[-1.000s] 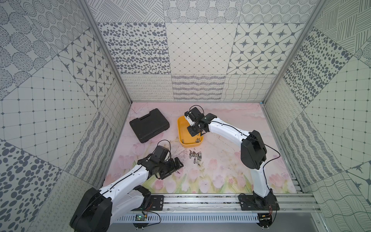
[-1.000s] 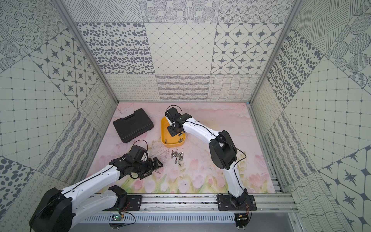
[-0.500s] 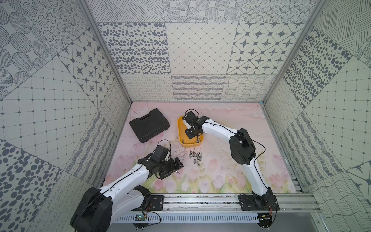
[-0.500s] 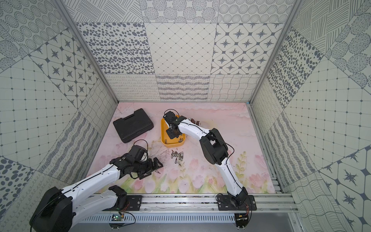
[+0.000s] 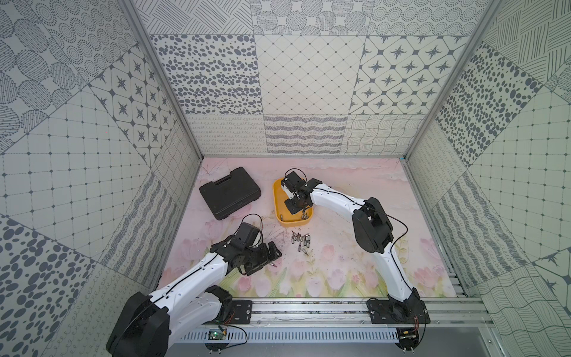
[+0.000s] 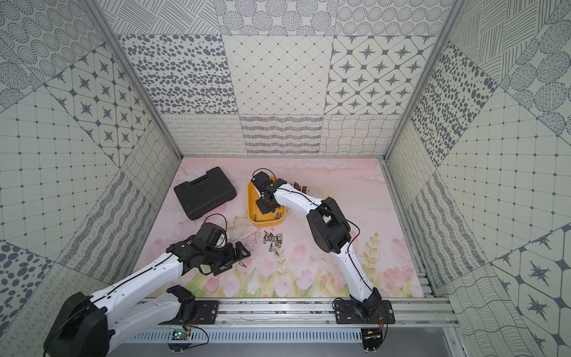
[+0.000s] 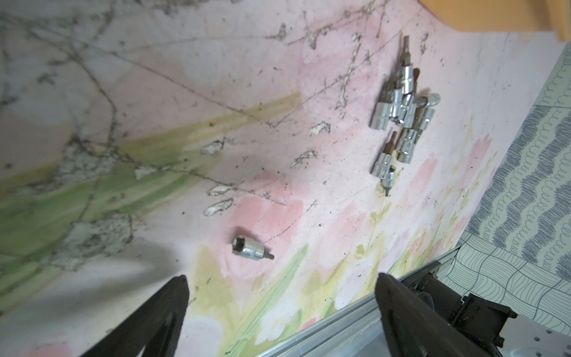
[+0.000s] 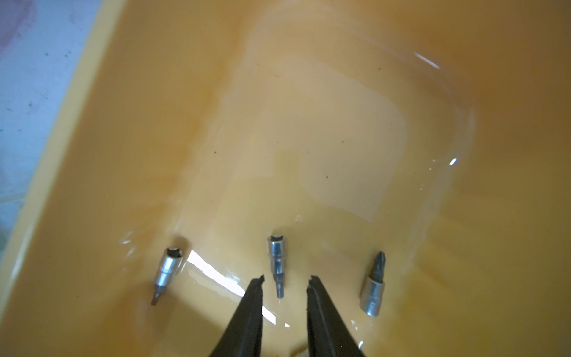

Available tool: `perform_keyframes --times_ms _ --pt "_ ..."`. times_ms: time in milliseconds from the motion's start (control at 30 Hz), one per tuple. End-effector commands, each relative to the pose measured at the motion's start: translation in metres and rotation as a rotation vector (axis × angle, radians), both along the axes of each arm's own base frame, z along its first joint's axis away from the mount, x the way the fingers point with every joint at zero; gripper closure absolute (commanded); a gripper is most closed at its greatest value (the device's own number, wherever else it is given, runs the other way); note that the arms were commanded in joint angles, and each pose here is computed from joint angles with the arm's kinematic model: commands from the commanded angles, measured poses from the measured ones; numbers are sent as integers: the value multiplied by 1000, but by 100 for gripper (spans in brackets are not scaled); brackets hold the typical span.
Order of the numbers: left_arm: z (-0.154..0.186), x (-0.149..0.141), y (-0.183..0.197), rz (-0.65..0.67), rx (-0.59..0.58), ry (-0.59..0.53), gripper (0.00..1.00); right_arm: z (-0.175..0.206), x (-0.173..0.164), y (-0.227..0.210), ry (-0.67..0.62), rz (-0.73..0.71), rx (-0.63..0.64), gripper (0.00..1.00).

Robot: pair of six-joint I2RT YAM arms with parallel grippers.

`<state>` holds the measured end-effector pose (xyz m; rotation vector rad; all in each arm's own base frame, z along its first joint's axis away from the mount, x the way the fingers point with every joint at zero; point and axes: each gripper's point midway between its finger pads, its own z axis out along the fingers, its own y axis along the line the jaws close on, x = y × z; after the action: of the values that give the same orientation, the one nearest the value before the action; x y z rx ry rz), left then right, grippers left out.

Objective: Put the bit on the desktop into the storage box
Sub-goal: Place the screwdriver bit in the storage box, then pick up the screwdriver bit from the center of the board.

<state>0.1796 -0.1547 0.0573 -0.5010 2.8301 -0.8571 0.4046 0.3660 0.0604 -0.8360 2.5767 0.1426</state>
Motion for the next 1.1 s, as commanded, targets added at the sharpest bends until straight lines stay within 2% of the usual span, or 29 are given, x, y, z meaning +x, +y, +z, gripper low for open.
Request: perform_keyframes --times_ms 0,167,367,533,700,833,933,1067 --pt "8 -8 11 -16 66 19 1 50 0 -1 -70 -2 64 67" --pt "20 -16 20 -12 116 44 1 89 -7 -17 -134 -14 75 60" --pt "33 -30 32 -15 222 86 2 129 -18 -61 -244 -98 59 40" --pt "43 -34 38 -23 321 99 5 142 -34 -110 -325 -225 80 19" --pt "46 -34 35 -56 428 121 7 153 -49 -156 -397 -348 117 5" --pt "44 -31 30 -71 501 119 7 151 -60 -187 -427 -423 124 3" --pt "40 -32 31 -22 567 151 7 146 -66 -205 -428 -466 120 3" --pt "34 -33 14 81 499 207 7 136 -70 -217 -419 -500 108 3"
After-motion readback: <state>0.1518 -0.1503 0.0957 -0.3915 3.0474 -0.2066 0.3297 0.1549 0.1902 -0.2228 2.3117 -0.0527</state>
